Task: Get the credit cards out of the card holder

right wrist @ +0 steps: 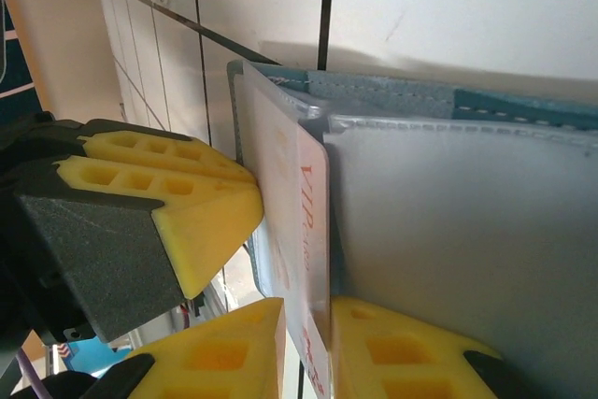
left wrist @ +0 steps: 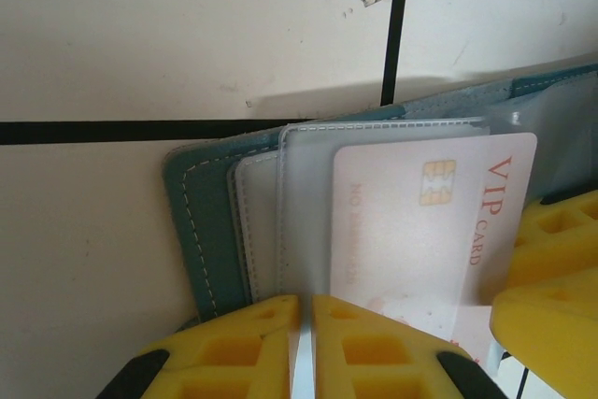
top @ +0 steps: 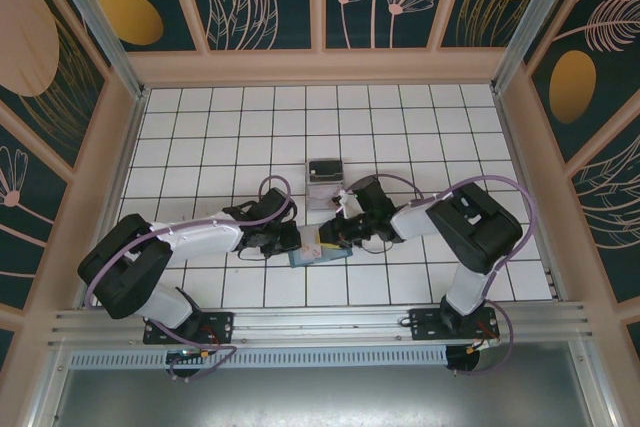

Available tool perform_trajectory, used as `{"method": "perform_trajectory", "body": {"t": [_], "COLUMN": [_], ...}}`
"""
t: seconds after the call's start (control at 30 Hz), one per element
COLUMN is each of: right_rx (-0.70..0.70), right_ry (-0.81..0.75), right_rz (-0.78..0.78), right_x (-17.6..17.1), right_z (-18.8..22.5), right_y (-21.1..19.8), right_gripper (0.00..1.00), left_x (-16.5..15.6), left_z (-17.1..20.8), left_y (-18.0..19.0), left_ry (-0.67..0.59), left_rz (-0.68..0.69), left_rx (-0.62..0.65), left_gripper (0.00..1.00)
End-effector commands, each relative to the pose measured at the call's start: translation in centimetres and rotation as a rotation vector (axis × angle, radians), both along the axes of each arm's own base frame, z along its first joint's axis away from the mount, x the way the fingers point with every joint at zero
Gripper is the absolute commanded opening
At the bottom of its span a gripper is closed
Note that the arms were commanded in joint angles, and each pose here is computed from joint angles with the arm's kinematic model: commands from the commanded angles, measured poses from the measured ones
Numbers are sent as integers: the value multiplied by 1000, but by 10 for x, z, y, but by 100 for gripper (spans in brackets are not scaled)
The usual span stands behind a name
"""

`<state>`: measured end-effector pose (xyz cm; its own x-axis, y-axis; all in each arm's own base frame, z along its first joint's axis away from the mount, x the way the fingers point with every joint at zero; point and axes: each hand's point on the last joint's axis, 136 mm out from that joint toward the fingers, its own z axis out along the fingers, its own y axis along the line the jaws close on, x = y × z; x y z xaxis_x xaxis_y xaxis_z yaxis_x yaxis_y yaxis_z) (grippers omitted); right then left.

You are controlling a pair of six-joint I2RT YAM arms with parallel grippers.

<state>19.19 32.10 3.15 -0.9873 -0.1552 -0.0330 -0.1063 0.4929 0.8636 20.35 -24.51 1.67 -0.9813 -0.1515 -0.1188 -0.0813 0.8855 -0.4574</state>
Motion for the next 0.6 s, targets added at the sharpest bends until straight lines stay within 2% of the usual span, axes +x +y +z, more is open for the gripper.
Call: {"method": "perform_trajectory", "body": {"t": [0.0, 0.3, 0.57], "right_rx": [-38, -63, -139], "right_ry": [34, 17, -6], "right_rz": [-3, -18, -34], "right_x": [-6, -6, -5], "right_z": [-15, -12, -10], "right_y": [0, -4, -25], "right_gripper": [19, 4, 1], "left_x": [-10, -10, -9], "left_z": [-19, -18, -17], "left_y": [19, 19, 19], "left_ry": [47, 46, 43], "left_rz": [-4, -4, -9], "left_rx": [95, 98, 102], "left_gripper": [14, 14, 14]}}
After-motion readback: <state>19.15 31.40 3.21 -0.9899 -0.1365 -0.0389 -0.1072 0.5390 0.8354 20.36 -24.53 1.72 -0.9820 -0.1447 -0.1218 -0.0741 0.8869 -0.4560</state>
